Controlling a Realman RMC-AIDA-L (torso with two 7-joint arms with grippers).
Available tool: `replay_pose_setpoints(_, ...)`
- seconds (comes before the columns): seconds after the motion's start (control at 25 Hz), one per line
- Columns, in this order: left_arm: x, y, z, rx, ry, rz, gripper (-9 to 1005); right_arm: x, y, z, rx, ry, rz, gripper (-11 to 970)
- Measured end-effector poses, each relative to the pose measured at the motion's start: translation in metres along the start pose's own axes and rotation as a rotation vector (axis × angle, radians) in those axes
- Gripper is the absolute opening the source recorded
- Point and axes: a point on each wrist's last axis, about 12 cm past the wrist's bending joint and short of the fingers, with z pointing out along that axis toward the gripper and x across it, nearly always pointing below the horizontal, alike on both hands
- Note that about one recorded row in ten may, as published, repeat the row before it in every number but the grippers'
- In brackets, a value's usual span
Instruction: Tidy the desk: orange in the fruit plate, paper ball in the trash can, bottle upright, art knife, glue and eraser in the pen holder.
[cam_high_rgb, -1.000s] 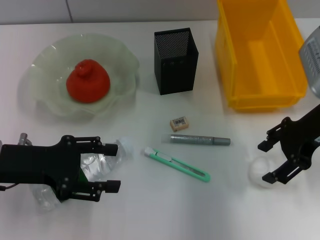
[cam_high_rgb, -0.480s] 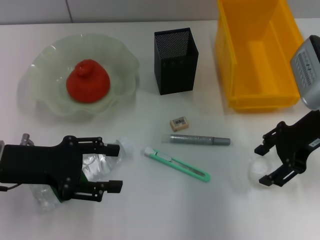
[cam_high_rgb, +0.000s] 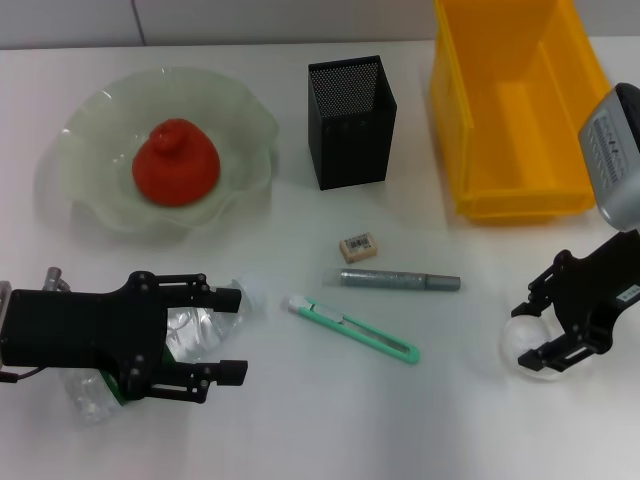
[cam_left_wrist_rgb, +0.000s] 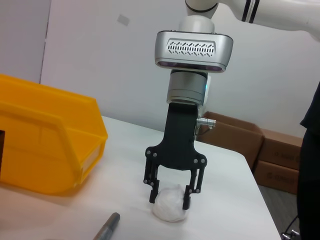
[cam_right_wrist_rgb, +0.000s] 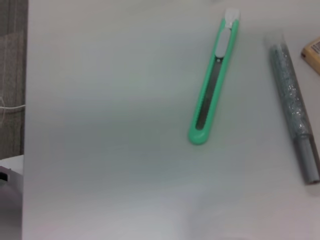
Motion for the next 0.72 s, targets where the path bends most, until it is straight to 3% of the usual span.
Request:
replay_pose_setpoints(0.2, 0.0, 0.0, 0.0, 0.0, 0.0, 0.0, 786, 0.003, 0.002, -0.006, -0.012, -0.053, 0.011, 564)
replay_pose_setpoints(0.36, 0.0, 0.0, 0.0, 0.0, 0.0, 0.0, 786, 0.012, 0.002, -0.023, -0.008, -0.181, 0.026, 554)
replay_pose_setpoints(0.52, -0.001, 0.0, 0.0, -0.001, -0.003, 0.002, 786, 0.03, 0.005, -0.033, 0.024, -0.353, 0.039, 547)
replay_pose_setpoints(0.72, -0.001, 0.001, 0.001, -0.001, -0.006, 0.001, 786, 0.057, 0.016, -0.028, 0.066, -0.623, 0.037, 542)
